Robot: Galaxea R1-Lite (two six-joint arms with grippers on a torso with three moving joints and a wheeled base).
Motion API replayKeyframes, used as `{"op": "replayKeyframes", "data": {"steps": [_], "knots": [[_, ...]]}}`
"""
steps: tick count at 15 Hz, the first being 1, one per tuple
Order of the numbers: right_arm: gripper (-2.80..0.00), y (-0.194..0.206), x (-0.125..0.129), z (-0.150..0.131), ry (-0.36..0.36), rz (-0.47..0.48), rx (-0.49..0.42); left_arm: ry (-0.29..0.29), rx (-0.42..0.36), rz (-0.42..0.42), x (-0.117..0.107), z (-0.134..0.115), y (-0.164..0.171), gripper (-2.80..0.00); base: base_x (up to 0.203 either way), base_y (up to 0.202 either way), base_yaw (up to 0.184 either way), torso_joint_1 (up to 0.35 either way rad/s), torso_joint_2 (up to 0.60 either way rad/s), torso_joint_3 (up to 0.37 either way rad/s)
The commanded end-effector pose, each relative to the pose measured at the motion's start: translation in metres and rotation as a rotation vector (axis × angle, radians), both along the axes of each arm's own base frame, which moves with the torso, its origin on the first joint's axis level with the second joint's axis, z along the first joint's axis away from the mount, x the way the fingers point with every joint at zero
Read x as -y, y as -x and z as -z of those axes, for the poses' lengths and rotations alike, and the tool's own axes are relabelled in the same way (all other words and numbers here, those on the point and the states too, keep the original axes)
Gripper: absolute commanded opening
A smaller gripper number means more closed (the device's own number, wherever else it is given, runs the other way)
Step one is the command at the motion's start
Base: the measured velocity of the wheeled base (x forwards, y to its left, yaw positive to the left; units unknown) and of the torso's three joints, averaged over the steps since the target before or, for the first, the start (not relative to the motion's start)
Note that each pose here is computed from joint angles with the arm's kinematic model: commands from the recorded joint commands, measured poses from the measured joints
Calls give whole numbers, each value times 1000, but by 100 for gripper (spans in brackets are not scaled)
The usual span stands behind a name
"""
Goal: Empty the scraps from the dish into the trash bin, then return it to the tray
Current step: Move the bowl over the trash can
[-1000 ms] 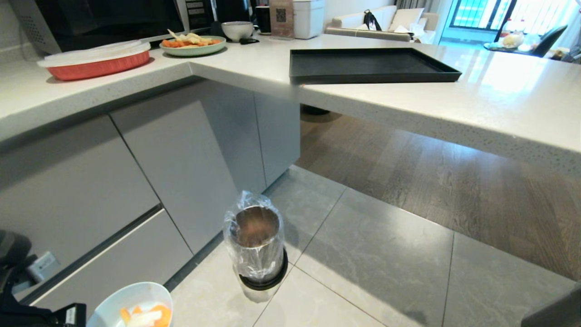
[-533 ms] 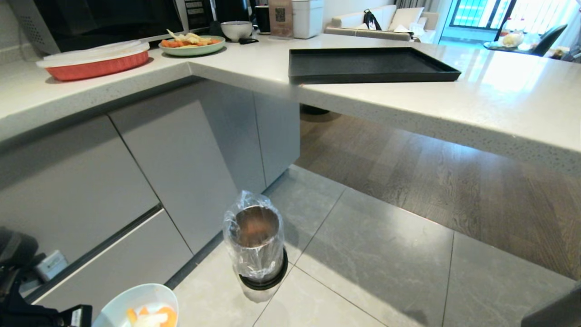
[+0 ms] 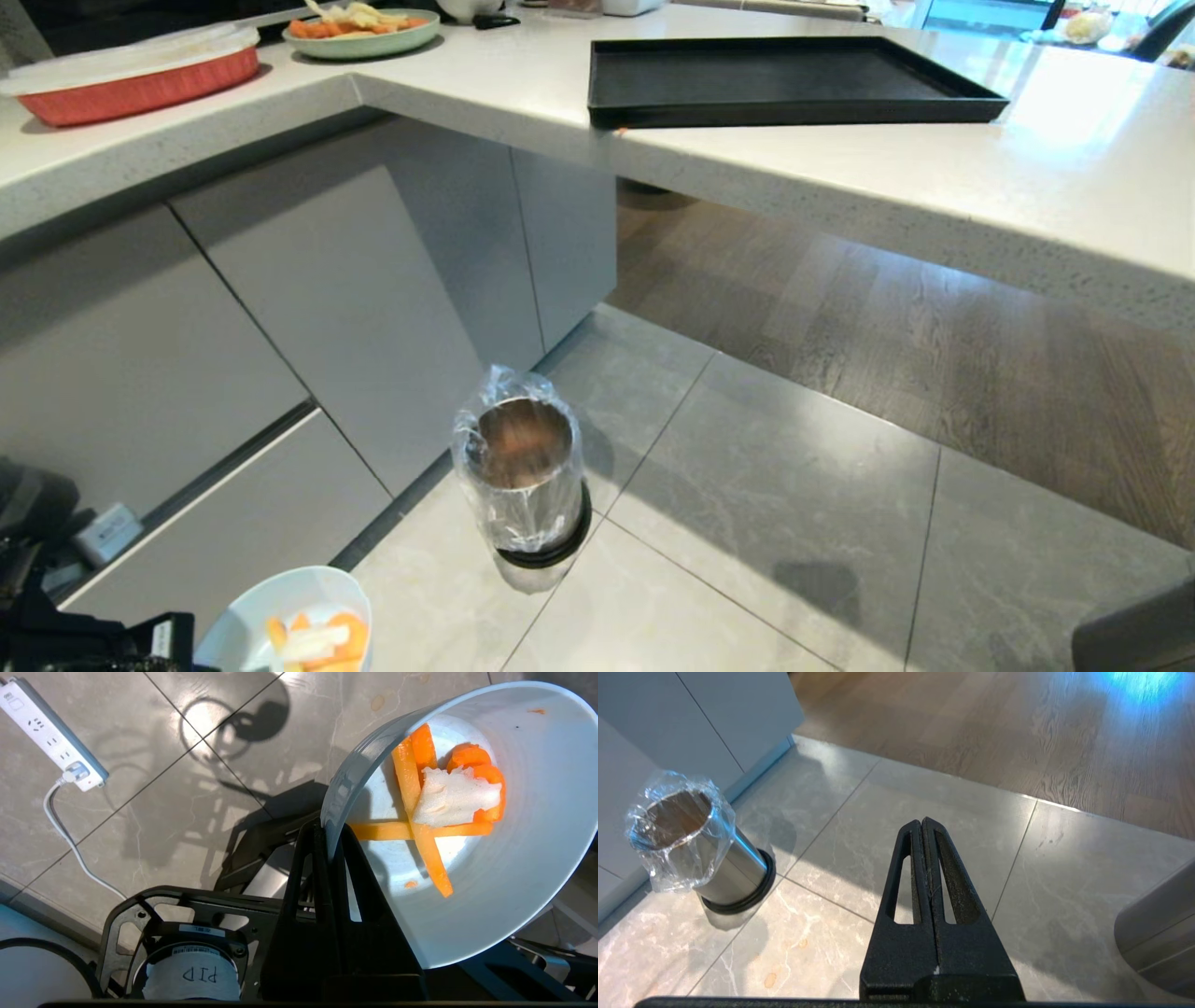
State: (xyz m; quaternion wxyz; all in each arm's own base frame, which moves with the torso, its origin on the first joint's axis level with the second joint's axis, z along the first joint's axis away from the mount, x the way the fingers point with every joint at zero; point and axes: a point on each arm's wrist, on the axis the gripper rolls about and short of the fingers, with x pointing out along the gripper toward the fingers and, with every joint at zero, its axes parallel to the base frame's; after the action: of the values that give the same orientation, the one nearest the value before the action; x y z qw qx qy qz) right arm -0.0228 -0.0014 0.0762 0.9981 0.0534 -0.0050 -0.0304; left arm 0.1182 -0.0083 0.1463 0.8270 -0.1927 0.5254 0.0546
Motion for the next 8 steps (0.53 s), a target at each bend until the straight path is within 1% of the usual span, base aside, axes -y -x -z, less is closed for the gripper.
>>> {"op": "replayKeyframes", "data": {"steps": [1,8], "knots": [[-280,0,0,0,-1,0,2,1,-6,-2,0,1,0,-280,0,0,0,2,1,-204],[-280,0,0,0,-1,0,0,2,-9,-1,0,1,0,-280,0,0,0,5,2,-197]]}}
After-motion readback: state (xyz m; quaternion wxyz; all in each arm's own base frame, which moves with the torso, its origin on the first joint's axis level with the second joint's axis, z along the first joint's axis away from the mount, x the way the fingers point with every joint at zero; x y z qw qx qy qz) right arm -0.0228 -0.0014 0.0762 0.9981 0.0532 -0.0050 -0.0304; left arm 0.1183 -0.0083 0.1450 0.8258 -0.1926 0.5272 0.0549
